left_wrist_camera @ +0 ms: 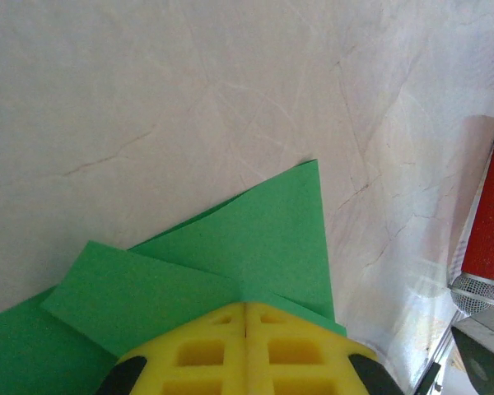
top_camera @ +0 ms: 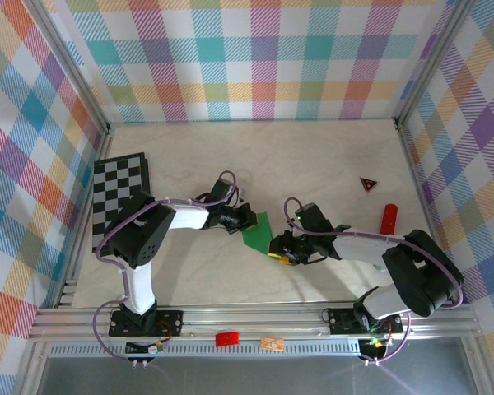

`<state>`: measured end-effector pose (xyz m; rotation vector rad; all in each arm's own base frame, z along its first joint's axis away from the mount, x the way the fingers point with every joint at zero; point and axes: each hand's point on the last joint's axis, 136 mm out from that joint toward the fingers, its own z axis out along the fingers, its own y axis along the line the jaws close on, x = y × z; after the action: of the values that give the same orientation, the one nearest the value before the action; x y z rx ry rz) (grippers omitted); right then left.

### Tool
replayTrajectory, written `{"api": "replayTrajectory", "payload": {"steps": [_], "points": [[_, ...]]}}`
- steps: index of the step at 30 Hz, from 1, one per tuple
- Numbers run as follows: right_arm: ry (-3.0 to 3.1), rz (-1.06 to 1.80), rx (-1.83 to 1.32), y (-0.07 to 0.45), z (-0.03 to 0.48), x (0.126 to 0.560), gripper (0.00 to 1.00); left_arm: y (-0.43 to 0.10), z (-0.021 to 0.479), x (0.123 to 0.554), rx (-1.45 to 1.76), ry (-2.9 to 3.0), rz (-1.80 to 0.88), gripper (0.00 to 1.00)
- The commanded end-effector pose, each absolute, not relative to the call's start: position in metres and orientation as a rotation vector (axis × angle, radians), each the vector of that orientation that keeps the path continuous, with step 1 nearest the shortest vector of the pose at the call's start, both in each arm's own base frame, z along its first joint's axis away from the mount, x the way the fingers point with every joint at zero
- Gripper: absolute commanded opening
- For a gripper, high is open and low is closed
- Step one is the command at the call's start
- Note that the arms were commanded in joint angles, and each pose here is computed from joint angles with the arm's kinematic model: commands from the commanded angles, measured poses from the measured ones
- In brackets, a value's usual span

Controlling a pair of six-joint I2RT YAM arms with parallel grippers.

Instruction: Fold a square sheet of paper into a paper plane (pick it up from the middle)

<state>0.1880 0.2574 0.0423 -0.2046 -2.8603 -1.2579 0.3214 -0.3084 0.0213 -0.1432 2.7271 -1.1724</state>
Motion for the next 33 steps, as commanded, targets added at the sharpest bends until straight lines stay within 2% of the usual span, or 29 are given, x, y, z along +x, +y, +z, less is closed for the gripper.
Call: {"api": "replayTrajectory", "payload": {"steps": [1,6,12,17,21,26,33], "points": [[-2.888,-1.347,-0.164,0.263,0.052,0.197,0.37,-0.291,-0.011,0.302,-0.22,2.854,-1.074,0.06],[-2.913,-1.359,-0.136,0.263,0.052,0.2,0.36,-0.291,-0.009,0.302,-0.218,2.852,-1.076,0.06],[-2.914,-1.347,-0.131,0.262,0.049,0.199,0.28,-0.292,-0.005,0.305,-0.217,2.843,-1.074,0.07],[-2.925,-1.35,-0.117,0.26,0.049,0.197,0.15,-0.297,0.003,0.31,-0.225,2.817,-1.112,0.07],[-2.938,-1.343,-0.09,0.258,0.049,0.196,0.1,-0.305,0.021,0.318,-0.235,2.764,-1.184,0.09],[-2.967,-1.333,-0.052,0.256,0.052,0.197,0.07,-0.309,0.038,0.326,-0.217,2.718,-1.206,0.1],[-3.026,-1.36,0.001,0.253,0.06,0.201,0.07,-0.31,0.063,0.328,-0.167,2.676,-1.21,0.2]]}}
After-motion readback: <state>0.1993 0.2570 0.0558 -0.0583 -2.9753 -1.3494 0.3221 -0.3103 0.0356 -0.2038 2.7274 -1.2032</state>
